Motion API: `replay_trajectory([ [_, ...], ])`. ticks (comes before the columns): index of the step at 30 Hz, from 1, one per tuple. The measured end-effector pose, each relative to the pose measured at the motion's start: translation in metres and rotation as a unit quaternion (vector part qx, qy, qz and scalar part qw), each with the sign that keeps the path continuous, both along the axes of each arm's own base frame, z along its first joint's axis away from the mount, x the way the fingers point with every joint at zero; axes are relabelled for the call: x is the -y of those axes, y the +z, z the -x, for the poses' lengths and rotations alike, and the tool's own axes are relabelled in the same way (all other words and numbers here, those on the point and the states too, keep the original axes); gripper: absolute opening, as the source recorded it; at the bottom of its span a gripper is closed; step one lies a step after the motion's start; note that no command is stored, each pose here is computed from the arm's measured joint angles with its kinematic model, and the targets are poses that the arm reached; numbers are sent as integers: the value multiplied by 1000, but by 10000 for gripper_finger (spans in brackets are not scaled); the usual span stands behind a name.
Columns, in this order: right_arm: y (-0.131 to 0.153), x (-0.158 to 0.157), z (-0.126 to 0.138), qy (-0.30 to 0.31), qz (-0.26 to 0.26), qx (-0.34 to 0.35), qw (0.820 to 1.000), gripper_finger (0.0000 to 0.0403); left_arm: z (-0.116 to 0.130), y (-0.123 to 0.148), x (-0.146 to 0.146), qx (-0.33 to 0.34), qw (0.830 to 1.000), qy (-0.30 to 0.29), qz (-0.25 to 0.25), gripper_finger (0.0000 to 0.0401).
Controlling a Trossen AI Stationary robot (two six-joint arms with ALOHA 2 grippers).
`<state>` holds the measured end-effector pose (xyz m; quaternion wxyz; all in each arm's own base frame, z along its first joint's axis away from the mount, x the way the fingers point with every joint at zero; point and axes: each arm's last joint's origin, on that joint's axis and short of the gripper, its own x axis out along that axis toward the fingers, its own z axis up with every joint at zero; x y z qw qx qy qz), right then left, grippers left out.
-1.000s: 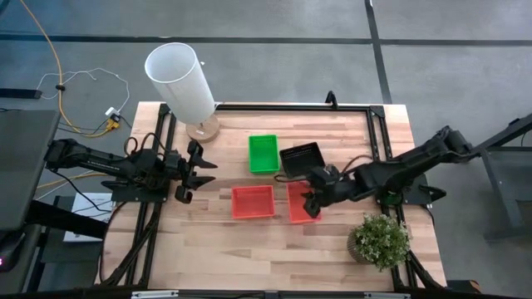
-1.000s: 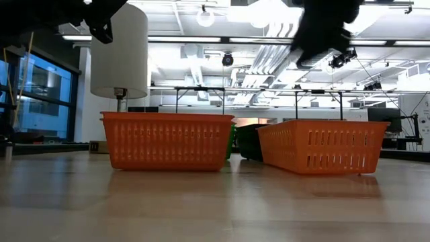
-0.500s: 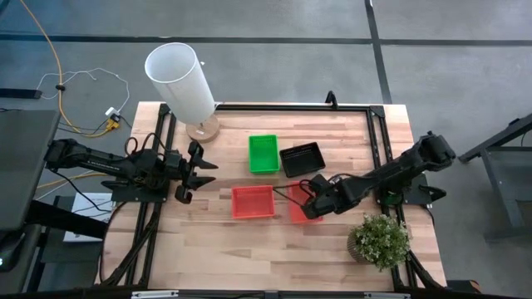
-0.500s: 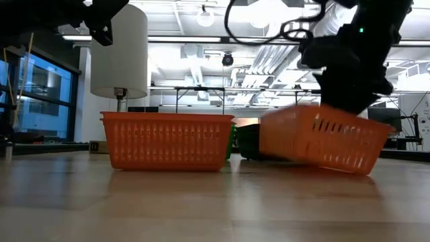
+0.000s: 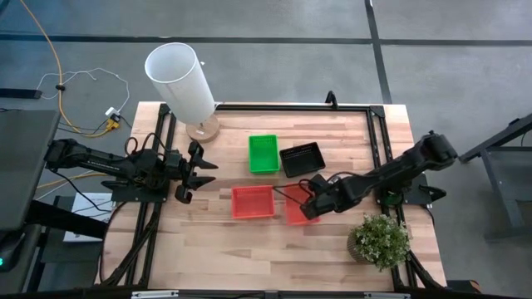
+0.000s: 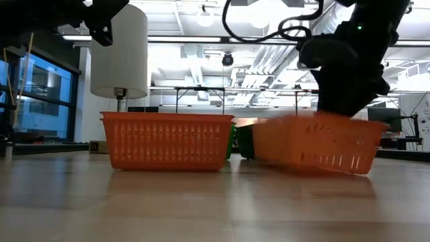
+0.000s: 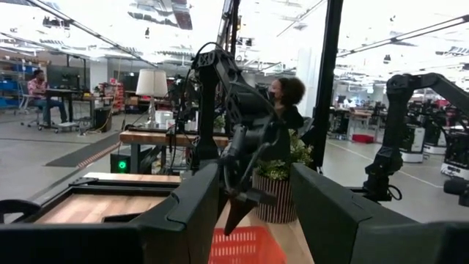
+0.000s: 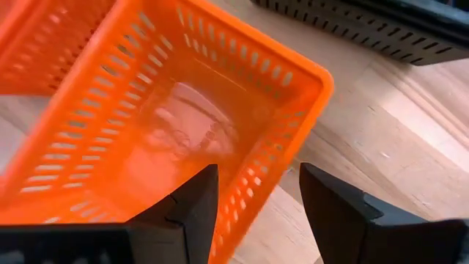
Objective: Stack baskets by color
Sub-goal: Stack the right orange bin on top of the left orange bin
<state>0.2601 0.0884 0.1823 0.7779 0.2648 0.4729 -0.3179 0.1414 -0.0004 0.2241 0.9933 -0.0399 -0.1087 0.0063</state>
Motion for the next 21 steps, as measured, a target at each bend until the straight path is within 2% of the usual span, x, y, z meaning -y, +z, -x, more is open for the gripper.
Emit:
replay_trajectory([
  [13,6,-1,2,-28,-25,19,999,179,0,-1,0,-4,1000,0,2,158],
  [21,5,0,0,-45,-11,34,998,179,0,-1,0,-4,1000,-2,9,158],
])
